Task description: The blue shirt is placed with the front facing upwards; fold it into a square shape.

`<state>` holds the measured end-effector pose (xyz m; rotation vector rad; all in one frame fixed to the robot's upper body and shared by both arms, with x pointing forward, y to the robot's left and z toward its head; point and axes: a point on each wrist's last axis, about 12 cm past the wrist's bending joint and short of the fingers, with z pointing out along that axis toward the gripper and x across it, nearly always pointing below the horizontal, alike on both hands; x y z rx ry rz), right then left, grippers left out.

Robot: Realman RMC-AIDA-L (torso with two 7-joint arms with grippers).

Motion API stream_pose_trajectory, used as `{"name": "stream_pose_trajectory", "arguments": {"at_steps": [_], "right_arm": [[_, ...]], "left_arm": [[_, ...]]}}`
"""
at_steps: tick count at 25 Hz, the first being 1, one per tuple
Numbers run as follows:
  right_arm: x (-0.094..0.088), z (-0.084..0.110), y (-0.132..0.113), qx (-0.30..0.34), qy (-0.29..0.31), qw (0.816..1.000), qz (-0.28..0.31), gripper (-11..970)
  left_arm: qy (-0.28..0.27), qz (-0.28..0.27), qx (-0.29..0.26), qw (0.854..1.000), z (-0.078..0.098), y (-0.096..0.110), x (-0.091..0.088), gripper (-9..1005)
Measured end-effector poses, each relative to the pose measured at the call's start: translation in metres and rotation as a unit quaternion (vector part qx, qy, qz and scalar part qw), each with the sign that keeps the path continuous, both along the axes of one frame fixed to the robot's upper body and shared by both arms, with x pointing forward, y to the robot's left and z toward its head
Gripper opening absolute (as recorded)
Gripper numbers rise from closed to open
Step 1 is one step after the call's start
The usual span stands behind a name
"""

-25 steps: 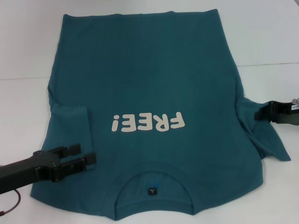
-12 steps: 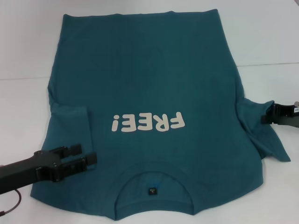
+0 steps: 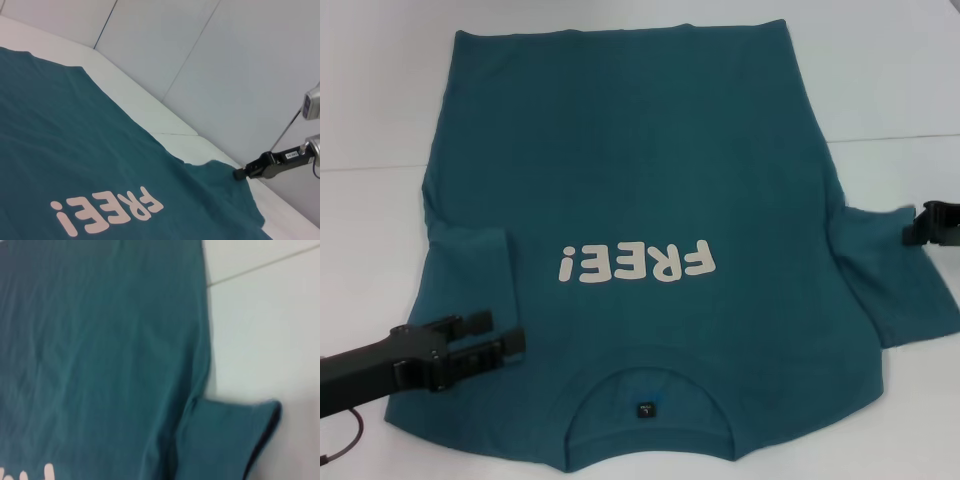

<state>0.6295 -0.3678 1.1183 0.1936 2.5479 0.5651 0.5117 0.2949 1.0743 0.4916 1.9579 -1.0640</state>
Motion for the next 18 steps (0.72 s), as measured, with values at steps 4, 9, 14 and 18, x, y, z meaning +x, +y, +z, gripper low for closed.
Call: {"name": "stream_pose_trajectory", "arguments": {"at_steps": [4,9,14,18], "right_arm": [[0.004,0.007,-0.004,-0.010,-0.004,1.000,-0.005,11],[0.006,0.014,-0.006,-0.030,0.001,1.000,-0.003,11],[0.010,0.019,-0.005,-0.047,0.005,0.999,0.001,11],[0.012,0.024,-0.006,-0.056,0.002,0.998,-0.003,11]], "left_arm": [[0.001,0.001,0.000,1.000,0.000,0.000,-0.001,751],[0.001,0.001,0.000,1.000,0.000,0.001,-0.001,750],[0.001,0.002,0.000,1.000,0.000,0.001,-0.001,750],[0.000,0.002,0.000,1.000,0.000,0.001,-0.001,750]]}}
